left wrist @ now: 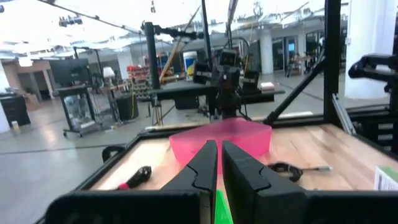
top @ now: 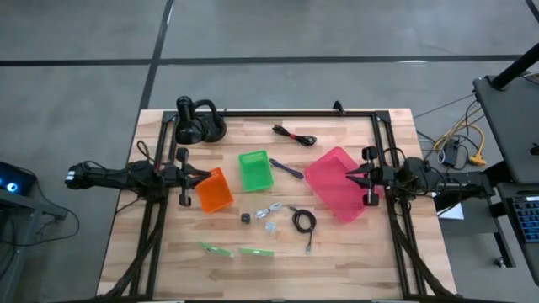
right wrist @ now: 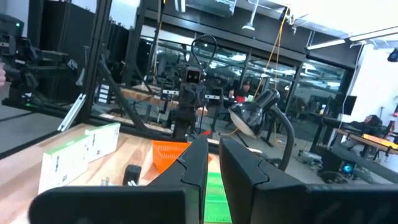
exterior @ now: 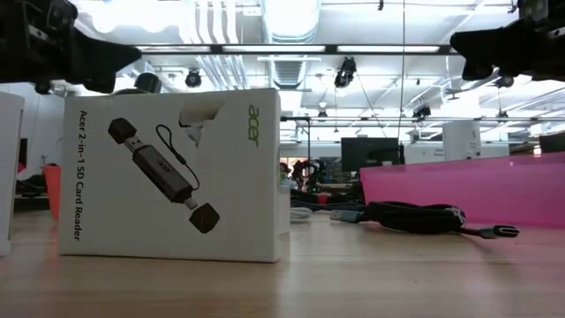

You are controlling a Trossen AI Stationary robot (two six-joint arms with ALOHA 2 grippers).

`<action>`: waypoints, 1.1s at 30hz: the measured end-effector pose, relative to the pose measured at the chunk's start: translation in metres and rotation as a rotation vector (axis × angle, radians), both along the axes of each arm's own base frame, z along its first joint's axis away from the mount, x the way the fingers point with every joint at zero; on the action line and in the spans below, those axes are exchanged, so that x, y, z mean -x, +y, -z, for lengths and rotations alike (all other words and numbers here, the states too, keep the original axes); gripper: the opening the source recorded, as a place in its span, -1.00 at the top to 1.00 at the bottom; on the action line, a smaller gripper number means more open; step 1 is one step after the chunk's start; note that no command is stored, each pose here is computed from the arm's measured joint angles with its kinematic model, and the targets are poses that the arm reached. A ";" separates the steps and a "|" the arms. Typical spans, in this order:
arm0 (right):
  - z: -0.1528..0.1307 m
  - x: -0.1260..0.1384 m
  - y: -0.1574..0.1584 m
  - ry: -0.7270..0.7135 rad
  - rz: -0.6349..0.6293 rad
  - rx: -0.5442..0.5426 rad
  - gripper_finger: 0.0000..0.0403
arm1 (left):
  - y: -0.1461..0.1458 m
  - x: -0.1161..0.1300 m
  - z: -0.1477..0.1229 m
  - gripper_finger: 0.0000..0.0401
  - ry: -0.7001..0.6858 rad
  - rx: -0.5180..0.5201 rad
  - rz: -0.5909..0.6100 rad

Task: Pick and place items into bin
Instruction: Put the bottom black charger cable into the pink bin

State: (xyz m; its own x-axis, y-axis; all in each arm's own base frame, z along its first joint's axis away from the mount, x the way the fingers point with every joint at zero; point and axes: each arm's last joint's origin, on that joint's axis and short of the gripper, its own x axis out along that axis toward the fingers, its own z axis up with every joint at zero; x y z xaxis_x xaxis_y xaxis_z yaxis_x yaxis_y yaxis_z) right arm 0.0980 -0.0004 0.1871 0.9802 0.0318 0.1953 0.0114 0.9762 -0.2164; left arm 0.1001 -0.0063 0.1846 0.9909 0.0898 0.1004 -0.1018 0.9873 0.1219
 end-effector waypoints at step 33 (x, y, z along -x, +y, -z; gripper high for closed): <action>-0.054 -0.040 -0.005 0.079 0.150 0.111 0.23 | 0.001 -0.007 -0.020 0.62 -0.082 -0.163 -0.090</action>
State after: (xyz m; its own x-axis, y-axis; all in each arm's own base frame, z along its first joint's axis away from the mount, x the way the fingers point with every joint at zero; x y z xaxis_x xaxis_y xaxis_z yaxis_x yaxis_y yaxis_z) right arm 0.1375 -0.0050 0.2415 0.9878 -0.0986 0.1207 0.1335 0.9349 -0.3289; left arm 0.1072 -0.0054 0.2045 0.9675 0.1537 0.2008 -0.2050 0.9416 0.2672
